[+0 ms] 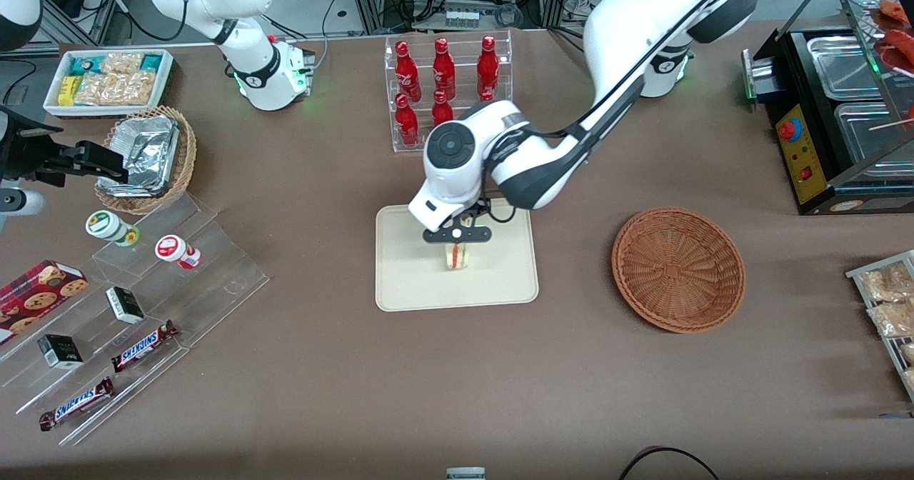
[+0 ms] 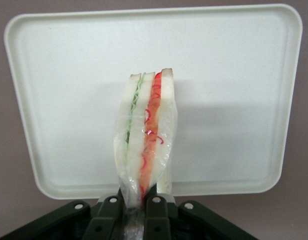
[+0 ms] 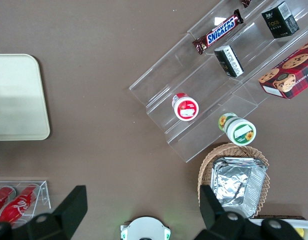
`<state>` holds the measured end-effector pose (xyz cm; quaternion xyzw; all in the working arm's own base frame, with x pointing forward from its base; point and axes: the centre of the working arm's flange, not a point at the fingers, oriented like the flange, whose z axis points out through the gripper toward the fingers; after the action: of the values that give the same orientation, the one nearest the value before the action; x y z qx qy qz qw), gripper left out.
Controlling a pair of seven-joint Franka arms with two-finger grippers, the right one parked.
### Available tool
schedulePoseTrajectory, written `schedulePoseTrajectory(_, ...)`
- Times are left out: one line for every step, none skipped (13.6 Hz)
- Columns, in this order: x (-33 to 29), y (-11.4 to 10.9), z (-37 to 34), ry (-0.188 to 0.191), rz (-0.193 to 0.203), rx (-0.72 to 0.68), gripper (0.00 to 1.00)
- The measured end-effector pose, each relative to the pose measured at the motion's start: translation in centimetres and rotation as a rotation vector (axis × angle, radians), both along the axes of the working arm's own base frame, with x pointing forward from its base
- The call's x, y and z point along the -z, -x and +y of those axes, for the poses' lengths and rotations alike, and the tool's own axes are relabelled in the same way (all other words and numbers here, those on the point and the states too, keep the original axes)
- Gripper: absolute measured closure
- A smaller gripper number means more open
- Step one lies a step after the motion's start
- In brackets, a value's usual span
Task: Place sandwich from basket to tray
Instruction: 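Carry the sandwich over the cream tray and lower it onto the tray, then open the left gripper to release the sandwich and raise it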
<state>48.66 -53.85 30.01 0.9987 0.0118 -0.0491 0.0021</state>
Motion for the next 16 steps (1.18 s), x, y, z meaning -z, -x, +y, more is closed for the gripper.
schedulePoseTrajectory(1.4,0.2,-0.6,-0.002,-0.003,-0.005,0.86)
schedulePoseTrajectory(2.7,0.3,-1.0,-0.005,-0.007,-0.009,0.86)
schedulePoseTrajectory(3.7,0.3,-1.2,-0.008,-0.007,-0.010,0.86)
schedulePoseTrajectory(4.6,0.3,-1.3,-0.013,-0.004,-0.010,0.86)
schedulePoseTrajectory(5.1,0.4,-1.3,-0.017,0.001,-0.009,0.86)
schedulePoseTrajectory(5.3,0.5,-1.3,-0.018,0.003,-0.007,0.86)
schedulePoseTrajectory(5.3,0.6,-1.4,-0.018,0.003,-0.006,0.86)
schedulePoseTrajectory(5.3,0.6,-1.4,-0.019,0.003,-0.005,0.81)
schedulePoseTrajectory(5.3,0.7,-1.5,-0.019,0.003,-0.004,0.71)
schedulePoseTrajectory(5.2,0.7,-1.5,-0.019,0.002,-0.005,0.62)
schedulePoseTrajectory(5.0,0.5,-1.5,-0.015,-0.001,-0.008,0.51)
schedulePoseTrajectory(4.6,0.3,-1.6,-0.009,-0.007,-0.012,0.40)
schedulePoseTrajectory(4.0,0.0,-1.7,-0.001,-0.015,-0.022,0.31)
schedulePoseTrajectory(3.1,-0.3,-1.7,0.007,-0.026,-0.042,0.19)
schedulePoseTrajectory(2.1,-0.7,-1.8,0.015,-0.040,-0.064,0.11)
schedulePoseTrajectory(0.7,-1.1,-1.7,0.023,-0.055,-0.082,0.01)
